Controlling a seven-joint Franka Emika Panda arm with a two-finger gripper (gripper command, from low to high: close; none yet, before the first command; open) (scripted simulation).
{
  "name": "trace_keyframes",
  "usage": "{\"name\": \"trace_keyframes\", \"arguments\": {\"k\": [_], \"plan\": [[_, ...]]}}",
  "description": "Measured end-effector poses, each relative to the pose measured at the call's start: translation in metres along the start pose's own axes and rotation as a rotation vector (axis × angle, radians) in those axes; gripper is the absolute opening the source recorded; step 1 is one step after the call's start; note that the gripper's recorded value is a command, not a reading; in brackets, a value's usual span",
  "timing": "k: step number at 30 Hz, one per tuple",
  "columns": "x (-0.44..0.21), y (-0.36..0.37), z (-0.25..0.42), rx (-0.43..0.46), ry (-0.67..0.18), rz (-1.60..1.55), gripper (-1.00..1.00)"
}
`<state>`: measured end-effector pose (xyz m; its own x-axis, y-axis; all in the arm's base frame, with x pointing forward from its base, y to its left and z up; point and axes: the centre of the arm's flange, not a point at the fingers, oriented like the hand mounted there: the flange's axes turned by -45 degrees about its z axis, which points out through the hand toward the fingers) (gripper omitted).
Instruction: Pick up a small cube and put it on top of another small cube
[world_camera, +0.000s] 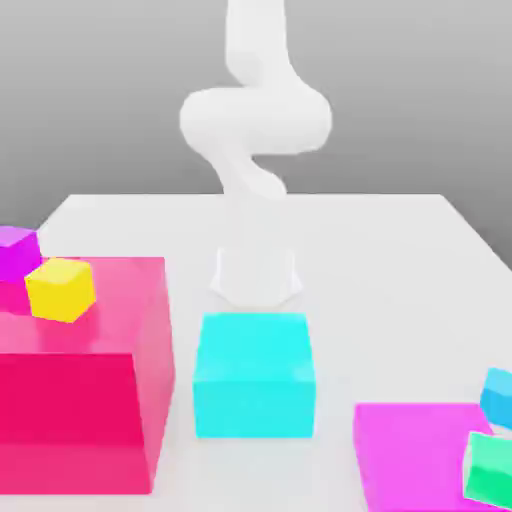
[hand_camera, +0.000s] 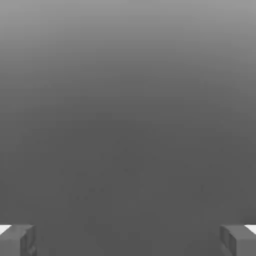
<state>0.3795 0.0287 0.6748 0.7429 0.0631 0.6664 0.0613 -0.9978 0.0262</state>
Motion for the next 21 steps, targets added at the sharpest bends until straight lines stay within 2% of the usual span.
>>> {"name": "trace_keyframes", "arguments": {"k": [10, 16, 21], "plan": [[-0.053, -0.135, 0.178, 0.117, -0.265, -0.339, 0.00], [-0.131, -0.219, 0.257, 0.202, -0.411, -0.551, 0.00], [-0.223, -0.290, 0.299, 0.292, -0.526, -0.749, 0.00]]}}
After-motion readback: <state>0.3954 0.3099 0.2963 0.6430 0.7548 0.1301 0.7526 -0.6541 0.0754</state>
